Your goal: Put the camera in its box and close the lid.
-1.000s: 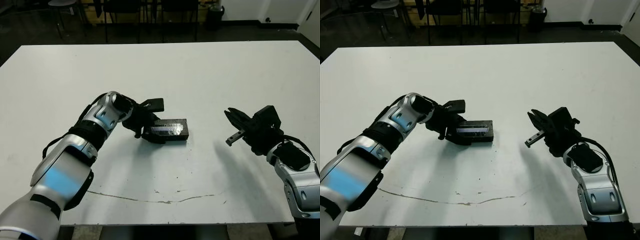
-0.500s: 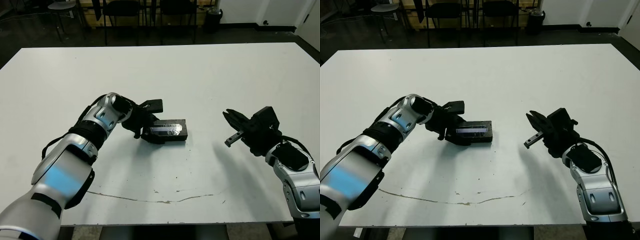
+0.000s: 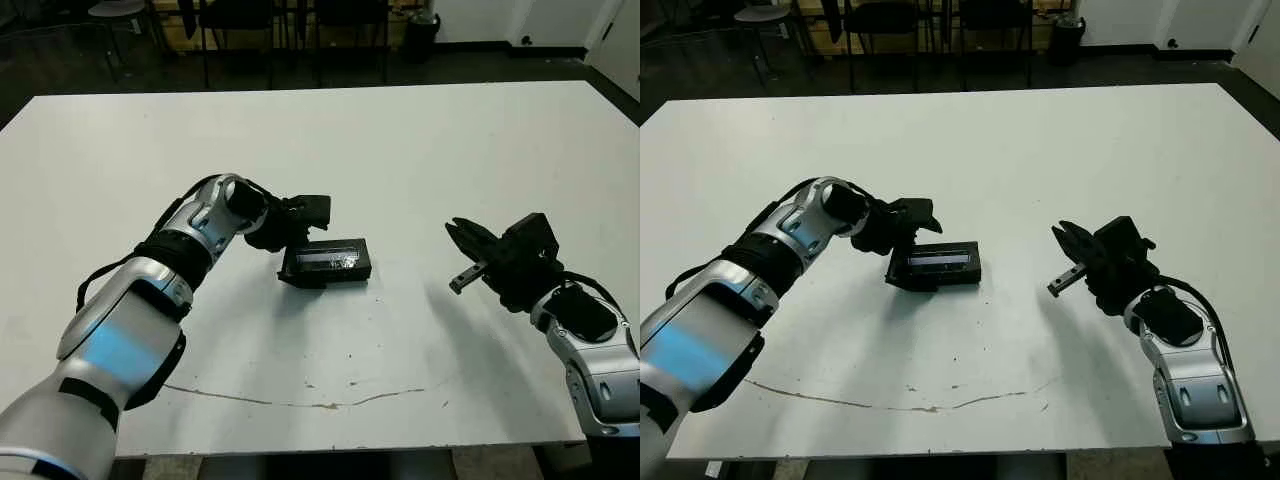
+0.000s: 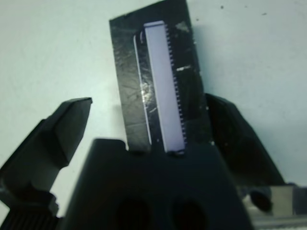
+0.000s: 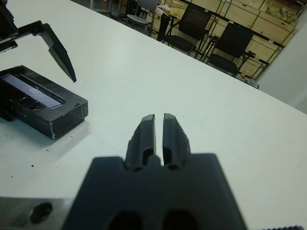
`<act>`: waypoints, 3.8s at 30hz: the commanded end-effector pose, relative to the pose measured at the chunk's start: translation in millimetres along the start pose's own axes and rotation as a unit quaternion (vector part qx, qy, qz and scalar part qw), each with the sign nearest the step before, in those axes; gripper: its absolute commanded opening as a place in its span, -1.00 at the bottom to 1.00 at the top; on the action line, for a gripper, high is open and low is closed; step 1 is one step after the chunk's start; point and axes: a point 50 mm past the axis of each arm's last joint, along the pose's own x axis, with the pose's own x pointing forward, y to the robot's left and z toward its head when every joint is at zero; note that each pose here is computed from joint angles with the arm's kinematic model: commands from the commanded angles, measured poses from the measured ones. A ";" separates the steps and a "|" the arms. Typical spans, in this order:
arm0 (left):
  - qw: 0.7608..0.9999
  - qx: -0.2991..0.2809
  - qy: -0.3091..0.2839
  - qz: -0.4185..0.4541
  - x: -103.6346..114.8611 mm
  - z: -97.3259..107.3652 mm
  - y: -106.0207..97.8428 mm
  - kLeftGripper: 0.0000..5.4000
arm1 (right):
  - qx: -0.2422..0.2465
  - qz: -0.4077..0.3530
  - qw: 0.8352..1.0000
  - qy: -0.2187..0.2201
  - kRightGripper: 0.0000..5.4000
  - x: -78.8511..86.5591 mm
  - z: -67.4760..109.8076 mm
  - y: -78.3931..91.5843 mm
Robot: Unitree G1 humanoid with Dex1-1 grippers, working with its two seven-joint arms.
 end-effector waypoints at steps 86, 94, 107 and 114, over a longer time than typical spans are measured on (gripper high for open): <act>0.858 -0.344 -0.035 0.381 54.8 -27.7 -82.4 -0.99 | 0.008 -0.006 1.000 0.006 -1.00 9.7 -6.3 8.4; 0.850 -0.360 -0.053 0.382 43.0 -29.1 -72.6 -0.99 | 0.007 -0.009 1.000 0.011 -1.00 10.8 -4.2 9.3; 0.833 -0.341 -0.143 0.411 -6.7 -16.7 -77.7 -0.99 | 0.005 -0.014 1.000 -0.003 -1.00 7.1 1.6 11.0; 0.735 -0.362 -0.194 0.539 -76.0 -30.1 -74.7 -0.99 | 0.028 -0.047 0.999 0.000 -1.00 5.5 8.1 8.7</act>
